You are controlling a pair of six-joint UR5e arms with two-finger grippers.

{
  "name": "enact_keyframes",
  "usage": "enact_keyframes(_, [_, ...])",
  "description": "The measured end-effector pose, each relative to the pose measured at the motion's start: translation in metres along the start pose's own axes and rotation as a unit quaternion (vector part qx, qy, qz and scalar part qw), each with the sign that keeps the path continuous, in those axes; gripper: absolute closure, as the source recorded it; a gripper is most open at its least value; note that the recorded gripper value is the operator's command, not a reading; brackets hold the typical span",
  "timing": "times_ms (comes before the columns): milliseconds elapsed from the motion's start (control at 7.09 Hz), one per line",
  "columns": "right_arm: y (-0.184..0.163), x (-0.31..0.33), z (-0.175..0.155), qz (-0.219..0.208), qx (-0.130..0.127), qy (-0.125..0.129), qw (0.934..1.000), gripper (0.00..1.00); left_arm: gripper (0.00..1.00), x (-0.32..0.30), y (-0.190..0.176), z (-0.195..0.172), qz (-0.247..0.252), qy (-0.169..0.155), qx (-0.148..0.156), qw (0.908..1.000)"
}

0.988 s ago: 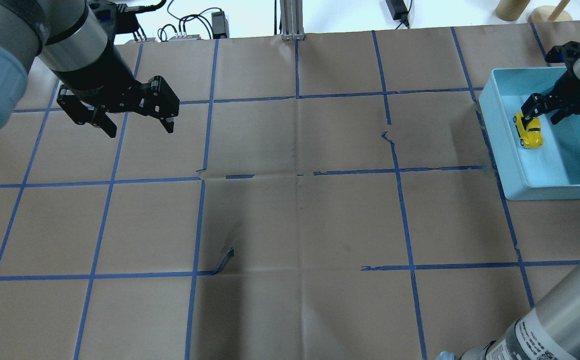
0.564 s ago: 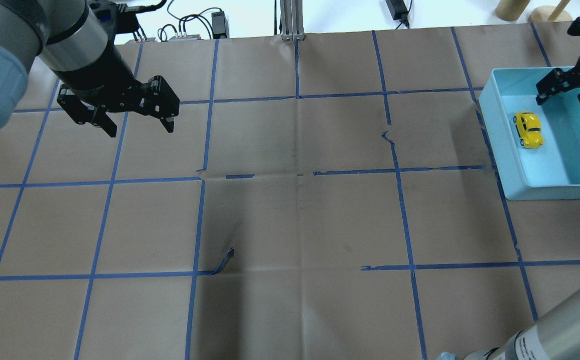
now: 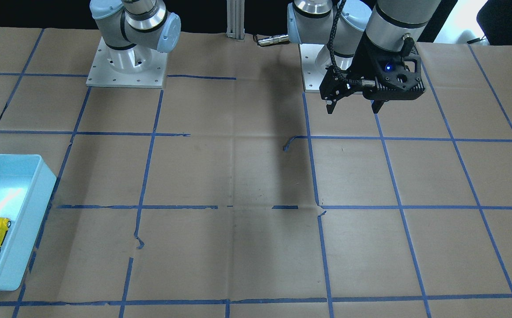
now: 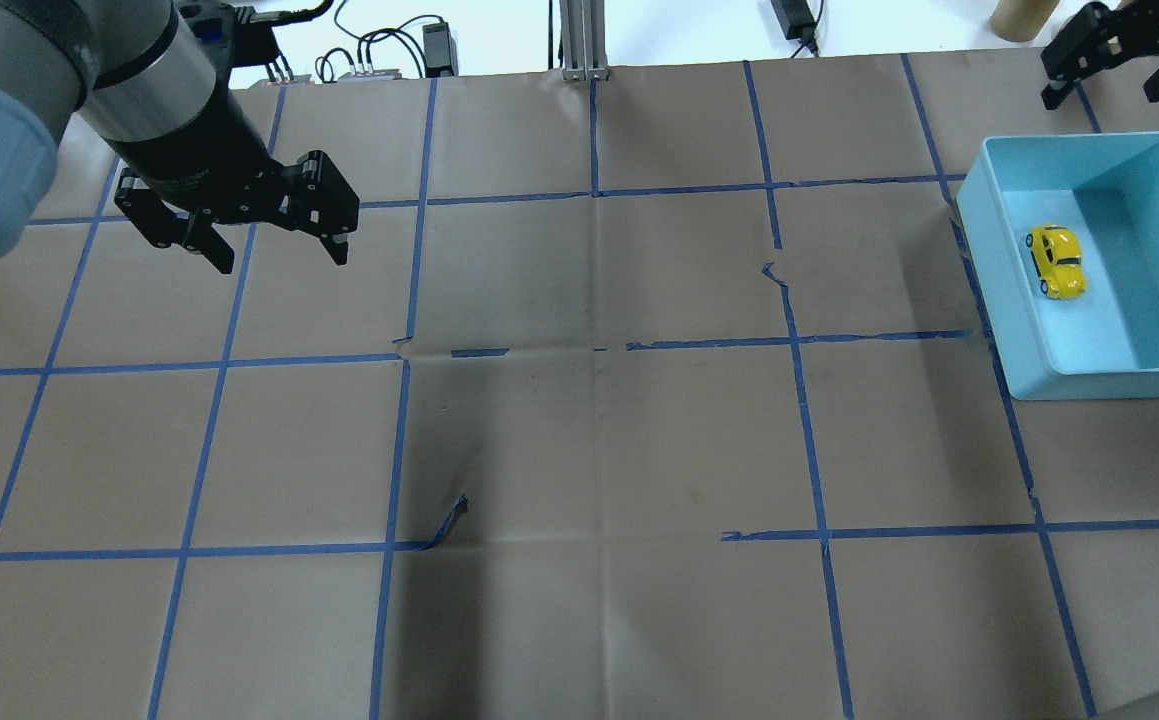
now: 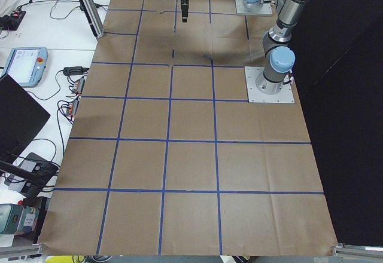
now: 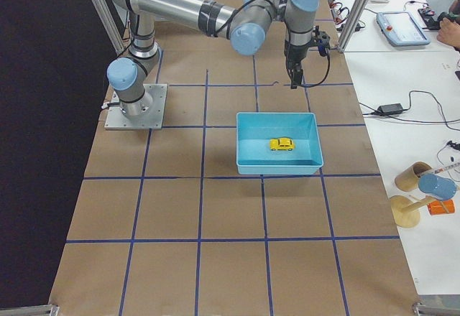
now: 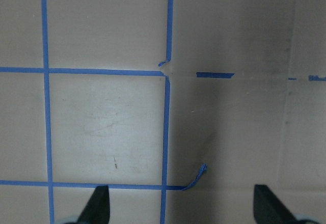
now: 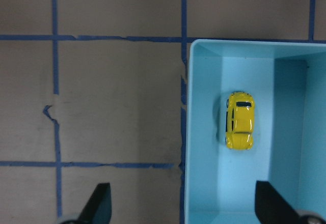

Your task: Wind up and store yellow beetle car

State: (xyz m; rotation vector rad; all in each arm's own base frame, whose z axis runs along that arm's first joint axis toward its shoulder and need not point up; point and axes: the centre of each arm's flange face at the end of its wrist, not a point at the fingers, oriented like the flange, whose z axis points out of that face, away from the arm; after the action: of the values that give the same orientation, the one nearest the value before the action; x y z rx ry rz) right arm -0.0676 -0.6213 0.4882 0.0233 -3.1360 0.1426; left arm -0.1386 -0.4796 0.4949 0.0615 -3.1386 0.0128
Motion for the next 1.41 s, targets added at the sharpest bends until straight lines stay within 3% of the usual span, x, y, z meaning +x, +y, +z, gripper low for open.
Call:
enact_keyframes(141, [0.001,-0.036,-0.026,0.014,-0.003,-0.004,0.9999,0.00,0.01,0.000,0.001,0.000,0.000,0.000,-0.001,1.0000])
enact_keyframes(423, [0.005,-0.112,-0.044,0.025,-0.007,-0.011,0.9996,0.00,0.01,0.000,0.002,0.000,0.000,0.000,-0.003,1.0000])
enact_keyframes(988, [0.039,-0.183,-0.021,0.014,-0.037,-0.012,0.9991,0.00,0.01,0.000,0.004,0.003,0.000,-0.001,-0.007,1.0000])
enact_keyframes(1411, [0.085,-0.185,-0.015,-0.009,-0.028,-0.006,0.9996,0.00,0.01,0.000,0.004,0.007,0.000,-0.002,-0.010,0.9999])
